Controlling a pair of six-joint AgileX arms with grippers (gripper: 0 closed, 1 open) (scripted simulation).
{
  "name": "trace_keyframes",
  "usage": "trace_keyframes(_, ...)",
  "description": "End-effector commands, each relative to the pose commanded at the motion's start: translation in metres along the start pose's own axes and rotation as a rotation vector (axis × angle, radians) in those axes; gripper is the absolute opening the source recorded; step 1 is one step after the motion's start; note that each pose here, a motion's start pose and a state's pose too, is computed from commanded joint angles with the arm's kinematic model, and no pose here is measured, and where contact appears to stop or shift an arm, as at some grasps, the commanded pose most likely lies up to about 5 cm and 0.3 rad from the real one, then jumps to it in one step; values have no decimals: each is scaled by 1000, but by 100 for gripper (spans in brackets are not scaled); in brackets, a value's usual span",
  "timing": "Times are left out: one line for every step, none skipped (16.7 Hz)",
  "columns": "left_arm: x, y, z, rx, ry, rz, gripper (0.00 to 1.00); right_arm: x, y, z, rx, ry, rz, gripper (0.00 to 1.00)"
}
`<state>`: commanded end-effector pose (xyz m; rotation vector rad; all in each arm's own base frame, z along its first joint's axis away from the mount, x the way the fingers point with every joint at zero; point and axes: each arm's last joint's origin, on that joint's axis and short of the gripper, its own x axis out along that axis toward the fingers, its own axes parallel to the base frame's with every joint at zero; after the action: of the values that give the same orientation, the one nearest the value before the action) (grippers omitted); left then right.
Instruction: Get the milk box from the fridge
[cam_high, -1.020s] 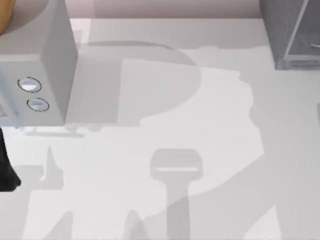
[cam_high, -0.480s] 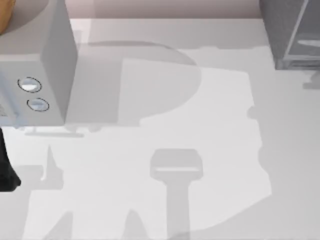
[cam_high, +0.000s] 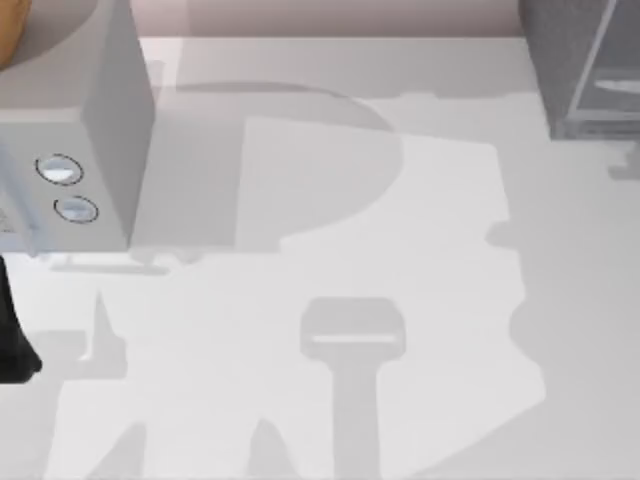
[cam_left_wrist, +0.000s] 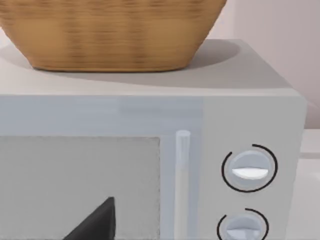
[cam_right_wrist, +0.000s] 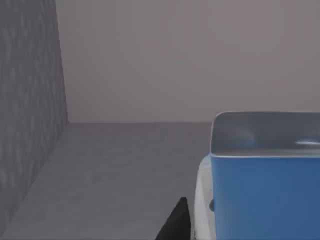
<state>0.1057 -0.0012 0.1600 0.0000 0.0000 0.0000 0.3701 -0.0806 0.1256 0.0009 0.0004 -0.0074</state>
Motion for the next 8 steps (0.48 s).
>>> trace_keyframes(0,0,0,0,0,0,100,-3,2,6,-2,-3,0,0)
trace_keyframes(0,0,0,0,0,0,100,-6,4,15,-5,-7,0,0)
trace_keyframes(0,0,0,0,0,0,100,-11,8,25,-8,-10,0,0)
trace_keyframes(0,0,0,0,0,0,100,-18,11,36,-11,-13,0,0)
trace_keyframes(0,0,0,0,0,0,100,-27,15,48,-13,-17,-1,0)
trace_keyframes(0,0,0,0,0,0,100,-38,20,60,-16,-20,-2,0)
trace_keyframes(0,0,0,0,0,0,100,-51,25,72,-18,-24,-2,0)
trace_keyframes(0,0,0,0,0,0,100,-65,31,84,-19,-26,-3,0)
